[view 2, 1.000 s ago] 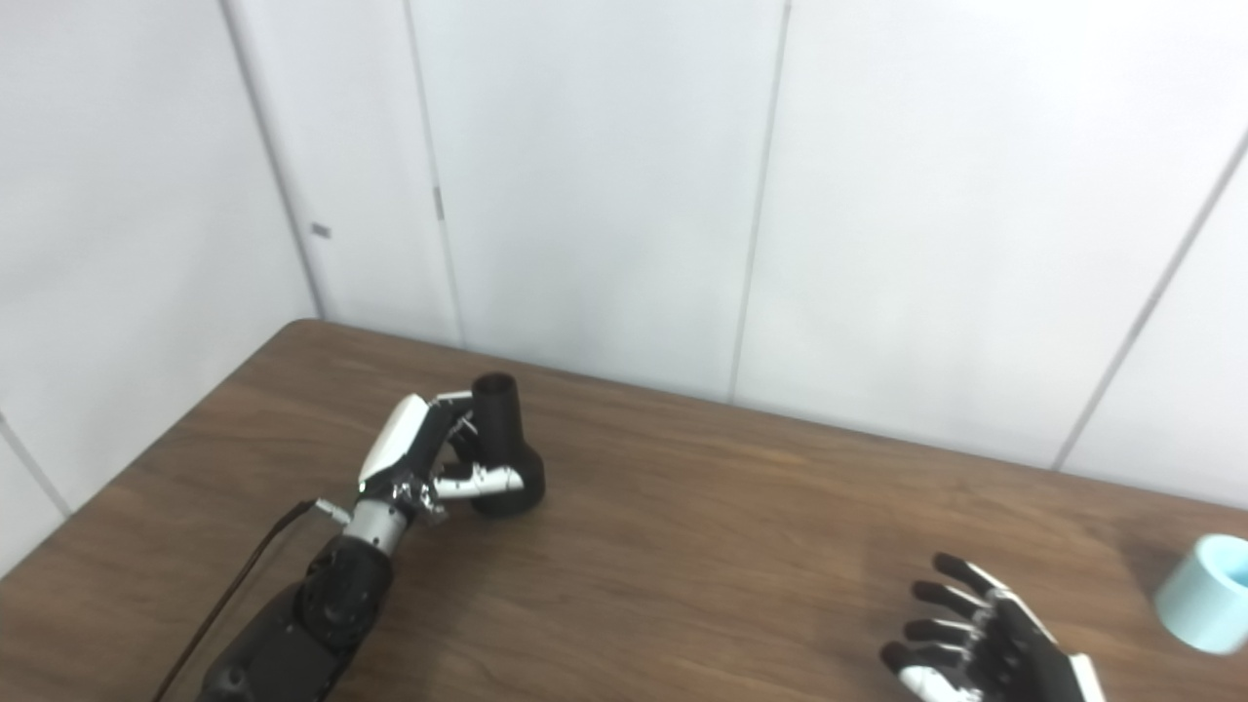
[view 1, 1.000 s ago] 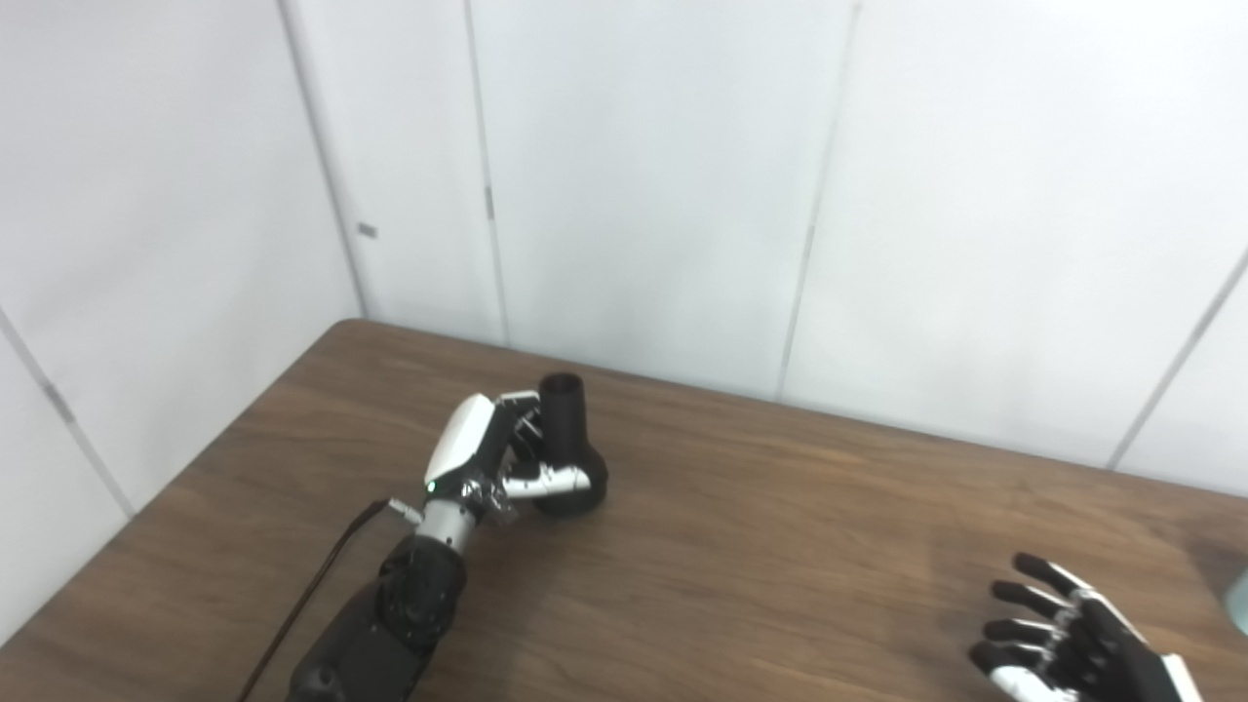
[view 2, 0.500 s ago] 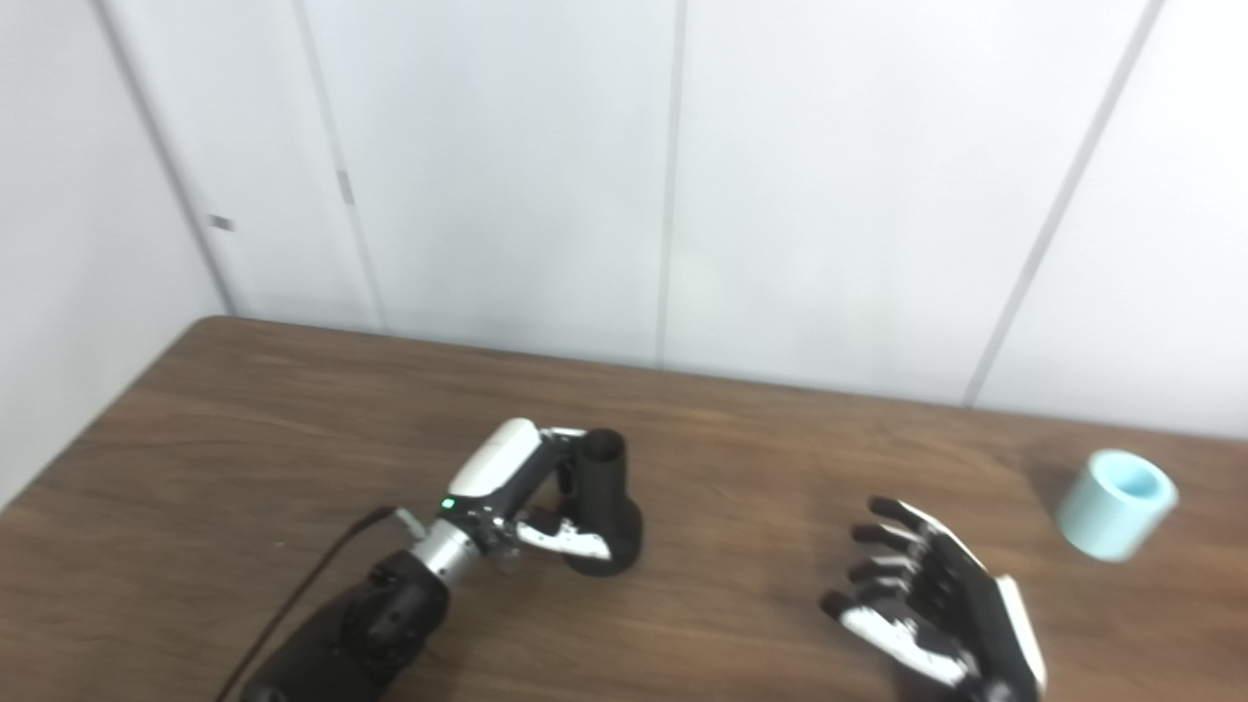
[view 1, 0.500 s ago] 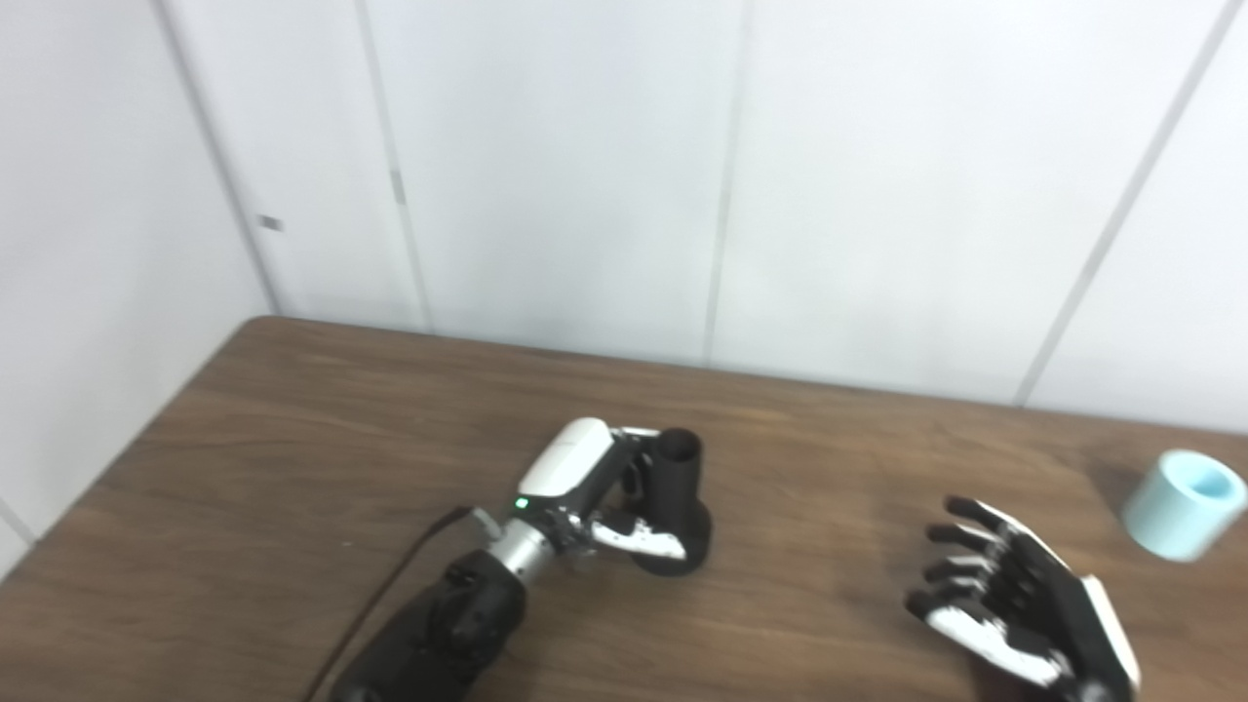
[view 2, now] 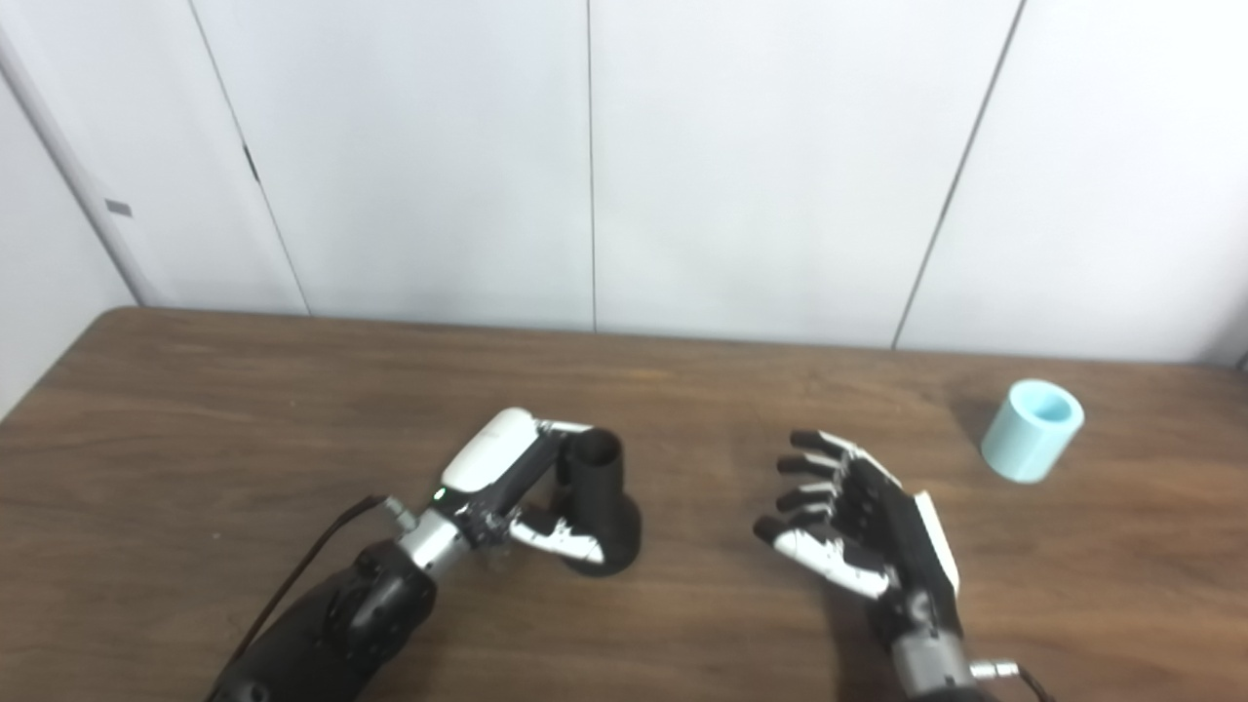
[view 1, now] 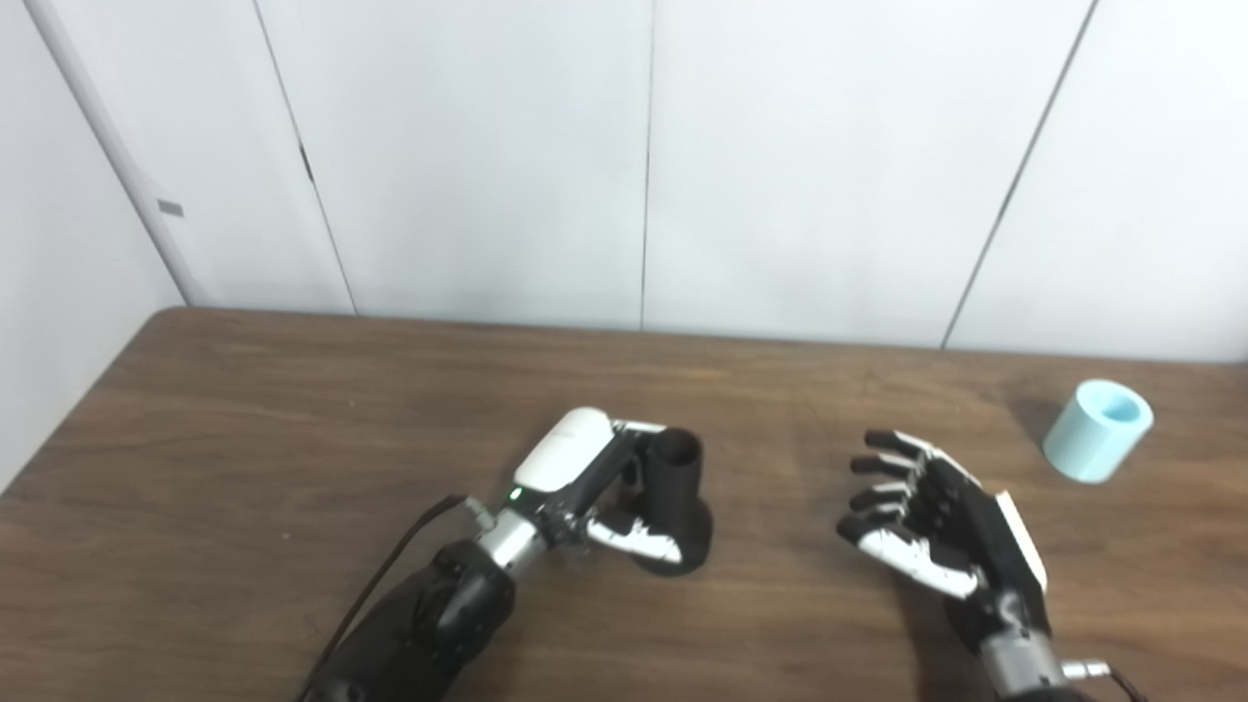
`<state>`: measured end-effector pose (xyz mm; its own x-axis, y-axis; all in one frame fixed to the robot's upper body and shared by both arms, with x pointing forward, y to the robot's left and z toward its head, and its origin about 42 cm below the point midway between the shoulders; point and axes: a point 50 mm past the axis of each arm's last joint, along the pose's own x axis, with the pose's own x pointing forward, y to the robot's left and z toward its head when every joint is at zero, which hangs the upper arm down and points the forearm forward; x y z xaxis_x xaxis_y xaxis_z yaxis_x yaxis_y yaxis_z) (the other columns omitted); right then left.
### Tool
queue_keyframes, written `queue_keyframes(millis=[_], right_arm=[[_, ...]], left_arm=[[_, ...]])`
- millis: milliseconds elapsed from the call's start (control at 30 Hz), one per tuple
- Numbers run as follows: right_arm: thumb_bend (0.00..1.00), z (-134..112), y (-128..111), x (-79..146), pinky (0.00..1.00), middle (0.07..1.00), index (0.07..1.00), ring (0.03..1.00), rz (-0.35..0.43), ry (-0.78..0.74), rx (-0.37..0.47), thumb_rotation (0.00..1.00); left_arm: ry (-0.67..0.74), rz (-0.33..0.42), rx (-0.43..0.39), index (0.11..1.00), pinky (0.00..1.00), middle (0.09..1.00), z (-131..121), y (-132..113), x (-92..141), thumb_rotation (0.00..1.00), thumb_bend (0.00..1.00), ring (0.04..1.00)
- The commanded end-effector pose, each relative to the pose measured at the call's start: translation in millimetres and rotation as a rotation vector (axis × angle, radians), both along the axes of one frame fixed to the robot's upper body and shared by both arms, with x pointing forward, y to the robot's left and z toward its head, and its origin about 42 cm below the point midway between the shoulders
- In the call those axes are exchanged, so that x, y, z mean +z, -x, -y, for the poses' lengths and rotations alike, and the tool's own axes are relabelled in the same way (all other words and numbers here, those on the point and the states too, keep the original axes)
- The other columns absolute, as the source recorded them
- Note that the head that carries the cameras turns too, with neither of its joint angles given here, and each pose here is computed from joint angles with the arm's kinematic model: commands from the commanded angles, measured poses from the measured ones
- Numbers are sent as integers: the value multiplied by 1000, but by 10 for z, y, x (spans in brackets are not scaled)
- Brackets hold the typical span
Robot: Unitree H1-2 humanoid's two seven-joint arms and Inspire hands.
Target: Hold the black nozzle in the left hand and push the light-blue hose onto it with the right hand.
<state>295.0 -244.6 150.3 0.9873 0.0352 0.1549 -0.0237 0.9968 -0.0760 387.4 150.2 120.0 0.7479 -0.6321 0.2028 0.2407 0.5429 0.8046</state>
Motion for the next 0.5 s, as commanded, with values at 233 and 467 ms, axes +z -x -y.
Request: queue_keyframes(millis=[233,467], right_arm=[[722,363,-83,592,442,660,730,533,202,109,-9,206],[766,559,-130,1342,387,642,704,506,321,260,-93,184]], left_arm=[[-78,-151,-44,497,371,490,85,321,-483,0,504,438],[-147,-184,-39,511,367,491,4,350,-541,0,503,422]])
